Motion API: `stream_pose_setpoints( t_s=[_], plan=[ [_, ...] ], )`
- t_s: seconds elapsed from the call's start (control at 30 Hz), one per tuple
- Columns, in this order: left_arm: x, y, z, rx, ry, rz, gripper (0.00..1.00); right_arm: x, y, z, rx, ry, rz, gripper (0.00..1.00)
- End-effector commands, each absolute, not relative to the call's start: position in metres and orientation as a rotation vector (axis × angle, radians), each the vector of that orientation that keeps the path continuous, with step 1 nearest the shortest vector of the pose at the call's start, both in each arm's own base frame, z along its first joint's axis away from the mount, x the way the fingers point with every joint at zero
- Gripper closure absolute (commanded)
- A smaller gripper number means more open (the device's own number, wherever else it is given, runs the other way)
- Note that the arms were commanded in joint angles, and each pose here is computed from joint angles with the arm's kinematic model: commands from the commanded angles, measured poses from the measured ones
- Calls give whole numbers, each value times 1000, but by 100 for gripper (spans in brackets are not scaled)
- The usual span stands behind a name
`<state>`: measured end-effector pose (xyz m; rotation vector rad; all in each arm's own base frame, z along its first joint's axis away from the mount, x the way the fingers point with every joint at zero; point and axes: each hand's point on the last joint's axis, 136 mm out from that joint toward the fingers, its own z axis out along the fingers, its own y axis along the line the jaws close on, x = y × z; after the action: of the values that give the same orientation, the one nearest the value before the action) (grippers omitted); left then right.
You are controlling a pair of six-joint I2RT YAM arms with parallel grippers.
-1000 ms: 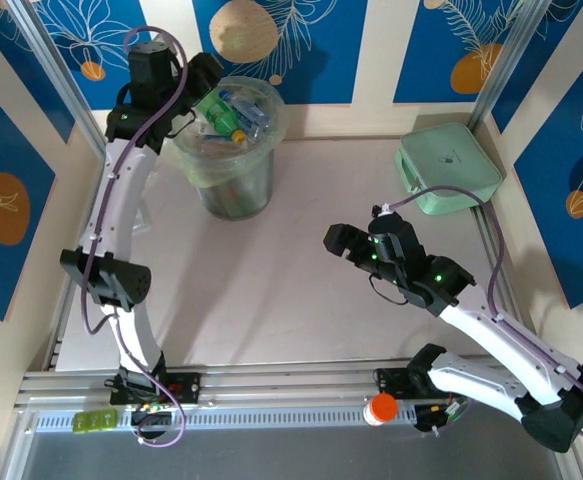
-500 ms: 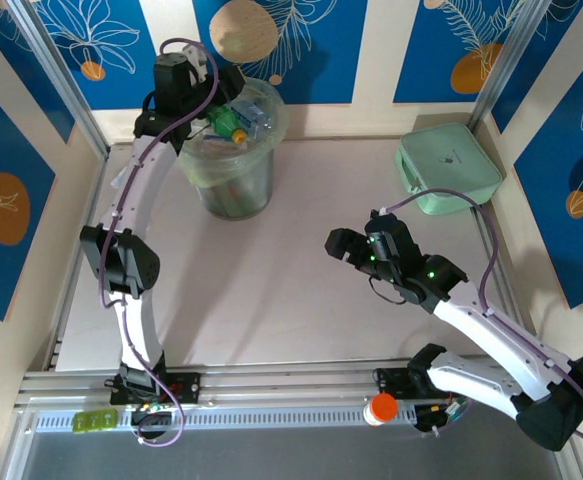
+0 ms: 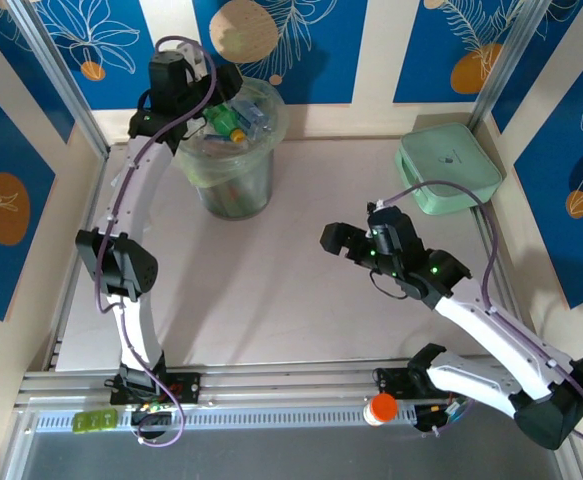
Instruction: Put the plastic bottles in the bin
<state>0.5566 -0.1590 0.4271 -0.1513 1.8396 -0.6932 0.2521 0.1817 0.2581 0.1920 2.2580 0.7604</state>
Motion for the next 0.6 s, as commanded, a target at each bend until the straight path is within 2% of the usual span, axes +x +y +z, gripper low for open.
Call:
stream_pose_setpoints(
  t_s=[0.0, 0.17, 0.27, 0.4, 0.5, 0.57],
  plan=[
    [508, -134, 515, -129, 1664, -632, 1, 247, 182, 307, 41, 2135, 810, 1],
    [440, -157, 536, 125, 1603, -688, 1, 223, 200, 356, -404, 1872, 830, 1],
    [396, -150, 519, 172, 1559, -648, 1, 232, 182, 349, -394, 1825, 674, 1],
    [338, -125, 482, 157, 1406, -585, 1, 241, 159, 338, -373, 1709, 499, 1],
    [311, -93, 428, 108, 1229, -405, 1, 240, 159, 320, -481, 1614, 408, 1],
    [303, -67, 387, 31, 1258, -269, 1, 250, 149, 309, -438, 1567, 329, 1]
  ],
)
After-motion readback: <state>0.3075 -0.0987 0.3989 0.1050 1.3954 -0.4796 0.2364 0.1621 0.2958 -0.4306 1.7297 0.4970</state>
